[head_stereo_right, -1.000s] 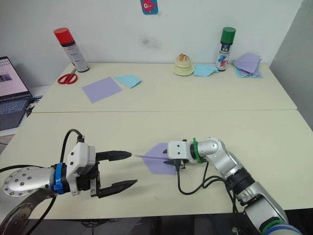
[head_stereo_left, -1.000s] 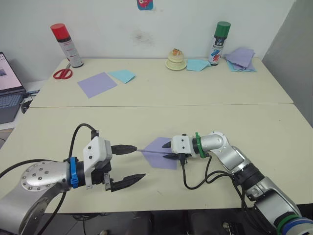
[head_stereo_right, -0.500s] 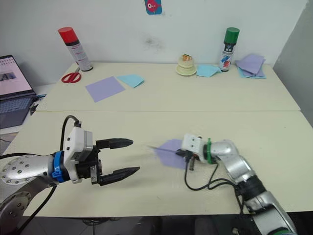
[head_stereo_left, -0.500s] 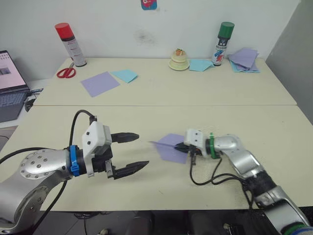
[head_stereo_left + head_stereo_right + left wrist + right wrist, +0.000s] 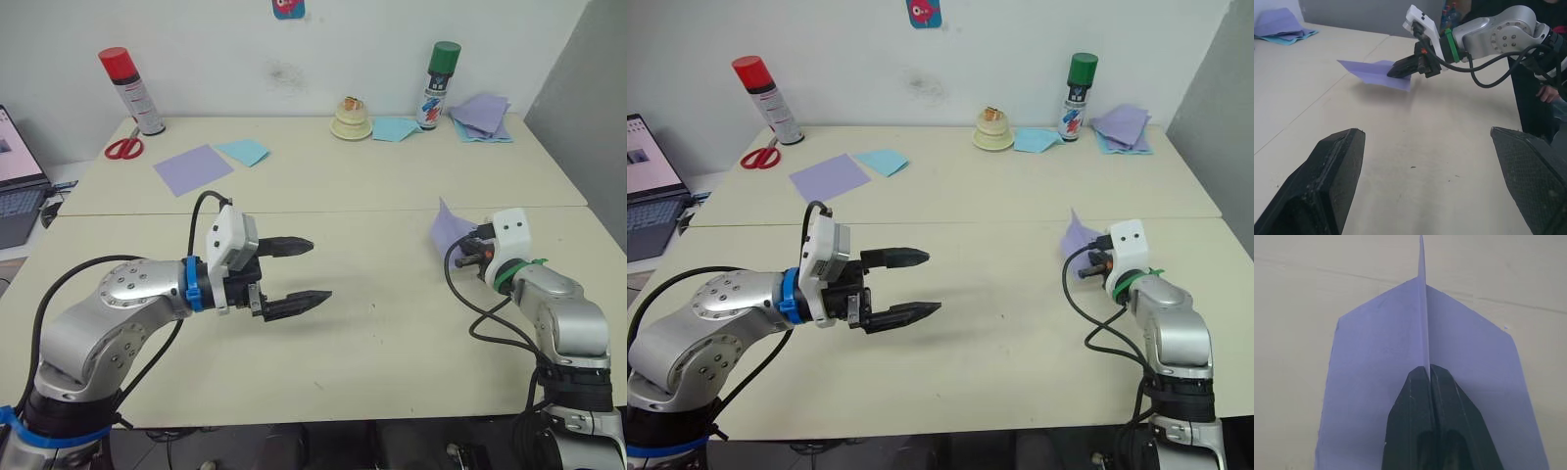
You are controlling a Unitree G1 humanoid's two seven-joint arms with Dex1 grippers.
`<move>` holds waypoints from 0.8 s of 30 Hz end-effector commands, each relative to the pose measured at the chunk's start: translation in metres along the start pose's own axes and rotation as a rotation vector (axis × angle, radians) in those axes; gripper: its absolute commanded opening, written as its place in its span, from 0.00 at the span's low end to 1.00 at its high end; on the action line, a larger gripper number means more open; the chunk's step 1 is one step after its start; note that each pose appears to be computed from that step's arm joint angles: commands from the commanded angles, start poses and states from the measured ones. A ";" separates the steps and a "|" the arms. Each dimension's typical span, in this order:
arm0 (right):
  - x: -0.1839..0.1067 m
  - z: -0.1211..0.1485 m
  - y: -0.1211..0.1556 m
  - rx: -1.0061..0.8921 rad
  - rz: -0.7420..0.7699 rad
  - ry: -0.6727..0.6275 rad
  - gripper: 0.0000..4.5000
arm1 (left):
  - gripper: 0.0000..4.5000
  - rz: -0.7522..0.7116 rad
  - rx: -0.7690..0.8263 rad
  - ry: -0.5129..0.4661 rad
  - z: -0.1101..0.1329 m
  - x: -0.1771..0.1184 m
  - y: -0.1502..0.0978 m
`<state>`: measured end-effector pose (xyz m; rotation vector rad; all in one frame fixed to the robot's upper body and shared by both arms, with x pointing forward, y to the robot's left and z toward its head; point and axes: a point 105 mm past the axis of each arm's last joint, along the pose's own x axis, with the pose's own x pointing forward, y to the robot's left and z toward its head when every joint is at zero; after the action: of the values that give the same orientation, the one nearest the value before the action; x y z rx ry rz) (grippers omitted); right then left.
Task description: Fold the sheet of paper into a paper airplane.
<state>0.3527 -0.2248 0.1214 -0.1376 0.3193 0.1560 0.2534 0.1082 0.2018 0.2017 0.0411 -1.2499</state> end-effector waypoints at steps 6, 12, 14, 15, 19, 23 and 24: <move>-0.007 0.006 0.030 0.110 0.049 -0.008 0.01 | 1.00 -0.026 0.052 0.005 0.006 -0.002 0.003; 0.002 -0.004 0.075 0.118 0.157 0.036 0.01 | 1.00 -0.004 0.047 0.018 0.002 -0.002 -0.001; 0.005 -0.006 0.085 0.125 0.177 0.052 0.01 | 1.00 0.002 0.047 0.025 0.001 -0.003 -0.003; 0.006 -0.007 0.091 0.125 0.191 0.060 0.01 | 1.00 0.009 0.044 0.027 0.000 -0.004 -0.003; 0.003 -0.011 0.107 0.156 0.246 0.088 0.01 | 1.00 0.025 0.038 0.037 -0.001 -0.008 -0.006; 0.001 -0.011 0.117 0.184 0.275 0.095 0.01 | 1.00 0.040 0.029 0.048 -0.003 -0.012 -0.007; 0.000 -0.009 0.119 0.189 0.283 0.090 0.05 | 1.00 0.045 0.028 0.048 -0.003 -0.013 -0.007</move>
<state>0.3313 -0.1184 0.0897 0.0812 0.4740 0.3641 0.2470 0.1174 0.1902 0.2298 0.0961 -1.2067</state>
